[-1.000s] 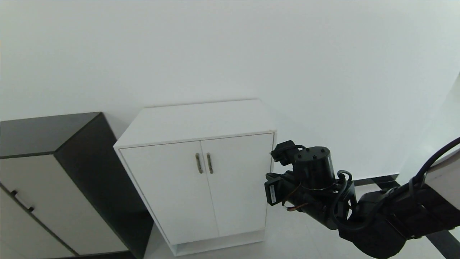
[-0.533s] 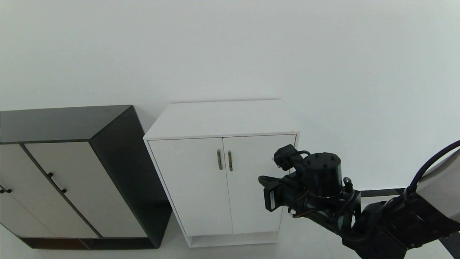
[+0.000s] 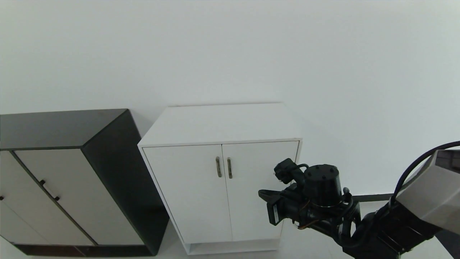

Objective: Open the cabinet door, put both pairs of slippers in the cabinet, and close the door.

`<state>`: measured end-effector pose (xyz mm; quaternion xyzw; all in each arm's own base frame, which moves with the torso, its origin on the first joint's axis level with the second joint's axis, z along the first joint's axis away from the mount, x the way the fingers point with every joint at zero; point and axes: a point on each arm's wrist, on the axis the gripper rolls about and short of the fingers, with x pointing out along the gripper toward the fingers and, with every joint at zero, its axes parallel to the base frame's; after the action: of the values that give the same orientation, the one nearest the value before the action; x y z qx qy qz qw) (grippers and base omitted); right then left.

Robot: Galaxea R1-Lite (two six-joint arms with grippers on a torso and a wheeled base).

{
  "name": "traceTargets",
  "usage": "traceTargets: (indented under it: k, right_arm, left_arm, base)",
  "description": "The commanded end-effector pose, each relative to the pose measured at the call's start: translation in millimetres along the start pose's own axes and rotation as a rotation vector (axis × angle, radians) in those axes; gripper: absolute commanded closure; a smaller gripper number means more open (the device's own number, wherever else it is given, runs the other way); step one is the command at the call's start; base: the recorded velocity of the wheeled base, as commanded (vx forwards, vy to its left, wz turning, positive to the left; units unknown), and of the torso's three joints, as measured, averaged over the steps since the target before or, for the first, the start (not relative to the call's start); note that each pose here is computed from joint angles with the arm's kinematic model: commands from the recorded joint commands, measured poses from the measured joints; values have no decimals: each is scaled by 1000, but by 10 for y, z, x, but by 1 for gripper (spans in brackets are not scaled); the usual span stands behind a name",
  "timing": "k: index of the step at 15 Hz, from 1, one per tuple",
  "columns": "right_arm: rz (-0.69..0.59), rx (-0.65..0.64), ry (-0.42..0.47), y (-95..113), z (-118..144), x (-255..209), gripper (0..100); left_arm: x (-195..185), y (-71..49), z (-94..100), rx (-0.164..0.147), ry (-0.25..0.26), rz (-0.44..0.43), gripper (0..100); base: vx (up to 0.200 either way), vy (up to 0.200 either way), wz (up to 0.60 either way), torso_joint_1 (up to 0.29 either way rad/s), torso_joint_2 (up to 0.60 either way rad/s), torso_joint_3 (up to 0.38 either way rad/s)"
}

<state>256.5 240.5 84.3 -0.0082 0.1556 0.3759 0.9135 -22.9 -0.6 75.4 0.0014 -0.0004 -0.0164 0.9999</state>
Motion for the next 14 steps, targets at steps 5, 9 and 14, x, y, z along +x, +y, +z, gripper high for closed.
traceTargets:
  k: [5, 9, 14]
  right_arm:
    - [11, -17, 14, -8, -151, 262, 100]
    - [12, -19, -4, -3, -121, 343, 100]
    - [-1, -15, -36, -76, -91, 546, 100]
  left_arm:
    - [1, 0, 1, 0, 1, 1, 100]
    - [1, 0, 1, 0, 1, 1, 100]
    - [1, 0, 1, -1, 1, 1, 100]
  base:
    - [200, 0, 0, 4, 1, 3]
    - [50, 0, 0, 2, 1, 2]
    - [0, 0, 0, 0, 0, 0]
